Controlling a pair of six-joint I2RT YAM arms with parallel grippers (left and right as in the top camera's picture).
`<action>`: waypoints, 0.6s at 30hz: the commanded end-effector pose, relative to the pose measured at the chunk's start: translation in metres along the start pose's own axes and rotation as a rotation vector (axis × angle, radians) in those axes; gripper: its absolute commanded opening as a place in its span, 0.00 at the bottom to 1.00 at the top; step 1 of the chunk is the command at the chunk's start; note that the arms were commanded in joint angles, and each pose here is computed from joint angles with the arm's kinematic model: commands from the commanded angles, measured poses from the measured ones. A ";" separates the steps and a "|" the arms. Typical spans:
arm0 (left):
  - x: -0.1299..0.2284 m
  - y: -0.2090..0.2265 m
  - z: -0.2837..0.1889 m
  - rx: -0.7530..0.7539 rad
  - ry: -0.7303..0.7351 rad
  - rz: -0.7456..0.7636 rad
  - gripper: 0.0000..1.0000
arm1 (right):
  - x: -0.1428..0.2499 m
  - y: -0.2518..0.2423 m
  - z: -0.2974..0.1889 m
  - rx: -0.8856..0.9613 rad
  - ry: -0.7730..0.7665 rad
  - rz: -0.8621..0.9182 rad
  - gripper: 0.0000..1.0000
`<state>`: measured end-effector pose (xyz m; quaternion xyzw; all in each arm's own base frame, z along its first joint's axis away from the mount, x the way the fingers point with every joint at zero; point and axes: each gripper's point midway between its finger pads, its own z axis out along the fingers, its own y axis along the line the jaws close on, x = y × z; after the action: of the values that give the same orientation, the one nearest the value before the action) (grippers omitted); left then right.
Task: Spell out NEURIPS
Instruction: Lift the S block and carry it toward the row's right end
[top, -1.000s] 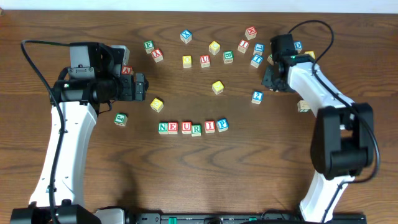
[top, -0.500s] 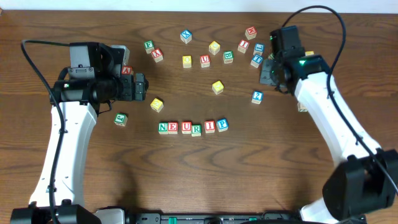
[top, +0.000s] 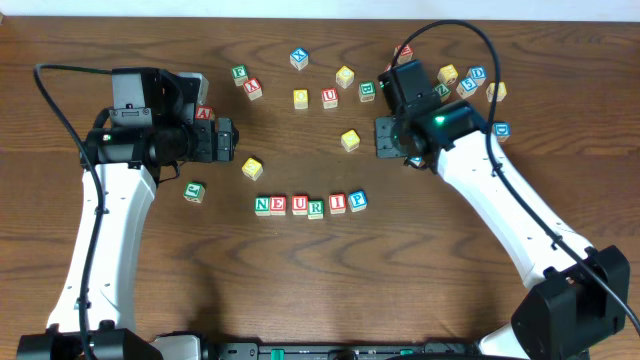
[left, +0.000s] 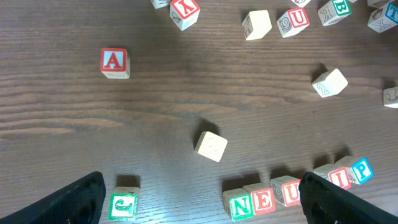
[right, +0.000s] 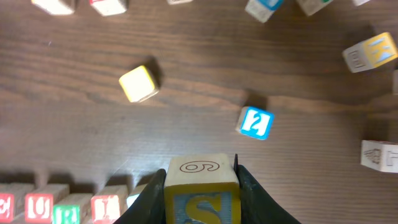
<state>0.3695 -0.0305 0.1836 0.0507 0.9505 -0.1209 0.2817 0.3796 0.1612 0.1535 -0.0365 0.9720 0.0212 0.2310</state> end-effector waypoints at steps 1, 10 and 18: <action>-0.008 -0.002 -0.005 0.012 -0.022 0.025 0.98 | 0.006 0.009 0.008 0.001 0.025 -0.035 0.24; -0.008 -0.002 -0.005 0.012 -0.022 0.025 0.98 | 0.033 0.015 0.050 0.035 0.142 -0.054 0.21; -0.008 -0.002 -0.005 0.012 -0.022 0.025 0.98 | 0.039 0.014 0.060 0.045 0.169 -0.059 0.22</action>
<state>0.3695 -0.0305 0.1836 0.0507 0.9505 -0.1209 0.2817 0.3727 0.1737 0.0864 -0.0599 0.9862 -0.0092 0.1540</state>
